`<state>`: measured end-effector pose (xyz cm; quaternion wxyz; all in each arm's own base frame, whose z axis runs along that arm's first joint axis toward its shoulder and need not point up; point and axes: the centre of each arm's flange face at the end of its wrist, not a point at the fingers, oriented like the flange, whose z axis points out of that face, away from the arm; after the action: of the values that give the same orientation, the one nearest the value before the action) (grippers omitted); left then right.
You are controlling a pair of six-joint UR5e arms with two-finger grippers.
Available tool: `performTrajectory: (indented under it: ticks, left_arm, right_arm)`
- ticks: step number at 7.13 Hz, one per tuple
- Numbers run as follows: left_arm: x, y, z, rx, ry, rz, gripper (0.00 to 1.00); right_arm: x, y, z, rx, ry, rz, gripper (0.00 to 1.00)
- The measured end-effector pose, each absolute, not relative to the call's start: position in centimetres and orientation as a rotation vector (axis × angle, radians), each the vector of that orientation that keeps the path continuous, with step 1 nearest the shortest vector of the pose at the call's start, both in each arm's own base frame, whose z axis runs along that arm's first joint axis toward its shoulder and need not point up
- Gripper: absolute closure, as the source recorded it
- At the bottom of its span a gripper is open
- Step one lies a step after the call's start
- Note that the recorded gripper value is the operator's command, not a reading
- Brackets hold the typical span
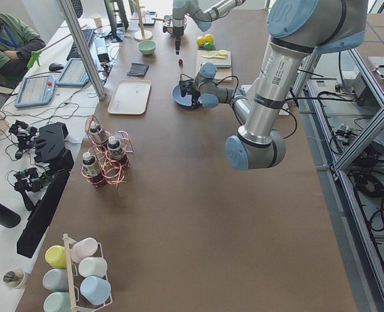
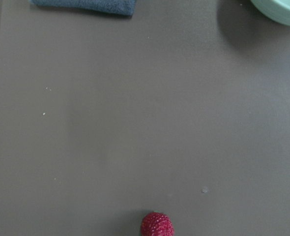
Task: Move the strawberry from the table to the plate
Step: 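Grasp the strawberry with the right gripper and lift it while the left arm withdraws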
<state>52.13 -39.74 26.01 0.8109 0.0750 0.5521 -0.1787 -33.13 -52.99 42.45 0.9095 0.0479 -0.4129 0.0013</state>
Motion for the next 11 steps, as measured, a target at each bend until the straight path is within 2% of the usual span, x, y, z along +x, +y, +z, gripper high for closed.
performTrajectory:
  ticks: [3, 9, 10, 11]
  left_arm:
    - [50.0, -39.6, 26.8, 0.196, 1.16, -0.275, 0.02]
    - [49.2, -39.8, 27.1, 0.203, 1.136, -0.258, 0.02]
    - [49.2, -39.7, 27.3, 0.202, 1.133, -0.259, 0.02]
    - [49.2, -39.7, 27.4, 0.202, 1.133, -0.258, 0.02]
  right_arm:
    - [-35.2, -52.1, 43.5, 0.1, -0.81, 0.007, 0.0]
    - [-38.4, -52.1, 44.5, 0.091, -0.773, -0.013, 0.02]
    - [-38.8, -52.2, 44.5, 0.092, -0.768, -0.013, 0.12]
    - [-38.9, -52.3, 44.6, 0.092, -0.766, -0.012, 0.27]
